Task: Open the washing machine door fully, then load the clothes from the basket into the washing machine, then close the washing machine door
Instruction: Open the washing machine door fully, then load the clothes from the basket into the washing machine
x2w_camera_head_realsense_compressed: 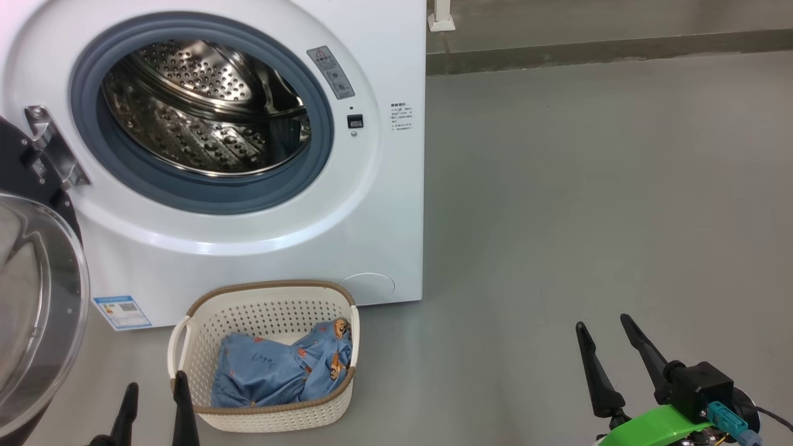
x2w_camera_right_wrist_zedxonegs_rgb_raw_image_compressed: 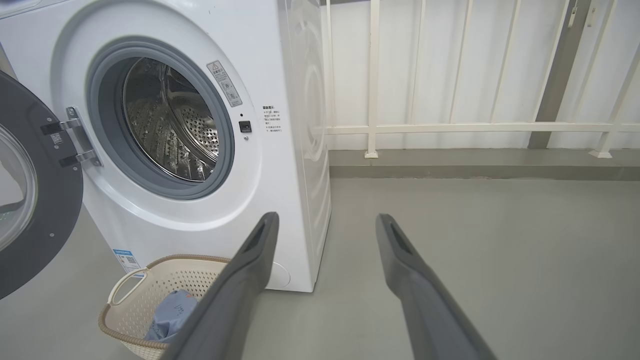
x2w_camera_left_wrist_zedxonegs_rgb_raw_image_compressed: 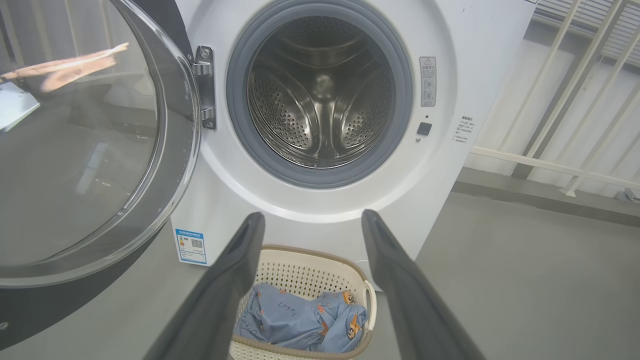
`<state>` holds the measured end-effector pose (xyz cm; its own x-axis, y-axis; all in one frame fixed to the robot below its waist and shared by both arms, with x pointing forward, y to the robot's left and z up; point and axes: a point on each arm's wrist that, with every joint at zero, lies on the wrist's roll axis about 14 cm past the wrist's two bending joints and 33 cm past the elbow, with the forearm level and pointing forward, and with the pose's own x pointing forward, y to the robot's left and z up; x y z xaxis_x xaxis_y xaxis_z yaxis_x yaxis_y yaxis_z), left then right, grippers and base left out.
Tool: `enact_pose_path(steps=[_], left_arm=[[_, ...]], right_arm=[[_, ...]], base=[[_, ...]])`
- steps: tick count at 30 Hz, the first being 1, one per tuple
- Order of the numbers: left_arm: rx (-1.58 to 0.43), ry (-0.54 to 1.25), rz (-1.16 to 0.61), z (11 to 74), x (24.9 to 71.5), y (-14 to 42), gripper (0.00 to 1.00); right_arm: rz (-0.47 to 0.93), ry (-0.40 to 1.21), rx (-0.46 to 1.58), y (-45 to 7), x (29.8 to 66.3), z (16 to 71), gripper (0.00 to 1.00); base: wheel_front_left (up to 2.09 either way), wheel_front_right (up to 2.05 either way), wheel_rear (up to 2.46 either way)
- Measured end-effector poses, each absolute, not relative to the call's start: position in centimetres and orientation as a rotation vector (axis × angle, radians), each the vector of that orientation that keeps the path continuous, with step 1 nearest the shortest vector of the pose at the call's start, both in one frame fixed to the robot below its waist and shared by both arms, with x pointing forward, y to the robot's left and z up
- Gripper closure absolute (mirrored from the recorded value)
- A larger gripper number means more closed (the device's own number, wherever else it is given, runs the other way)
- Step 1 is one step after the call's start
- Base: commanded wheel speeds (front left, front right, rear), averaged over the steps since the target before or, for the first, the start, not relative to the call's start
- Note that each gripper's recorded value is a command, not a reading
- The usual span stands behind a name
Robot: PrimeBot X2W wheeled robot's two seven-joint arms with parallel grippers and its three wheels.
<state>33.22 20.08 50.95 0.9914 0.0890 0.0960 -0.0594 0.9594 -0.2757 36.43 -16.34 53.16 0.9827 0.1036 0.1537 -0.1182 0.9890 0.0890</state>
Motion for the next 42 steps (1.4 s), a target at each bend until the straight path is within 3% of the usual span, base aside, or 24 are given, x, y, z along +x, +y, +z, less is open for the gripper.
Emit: enact_pose_path(steps=[42], left_arm=[[-0.274, -0.083, 0.076, 50.18, 32.94, 19.87, 0.00]], right_arm=[[0.124, -0.145, 0.102, -15.89, 36.69, 53.05, 0.00]], base=[[0.00, 0.00, 0.00]])
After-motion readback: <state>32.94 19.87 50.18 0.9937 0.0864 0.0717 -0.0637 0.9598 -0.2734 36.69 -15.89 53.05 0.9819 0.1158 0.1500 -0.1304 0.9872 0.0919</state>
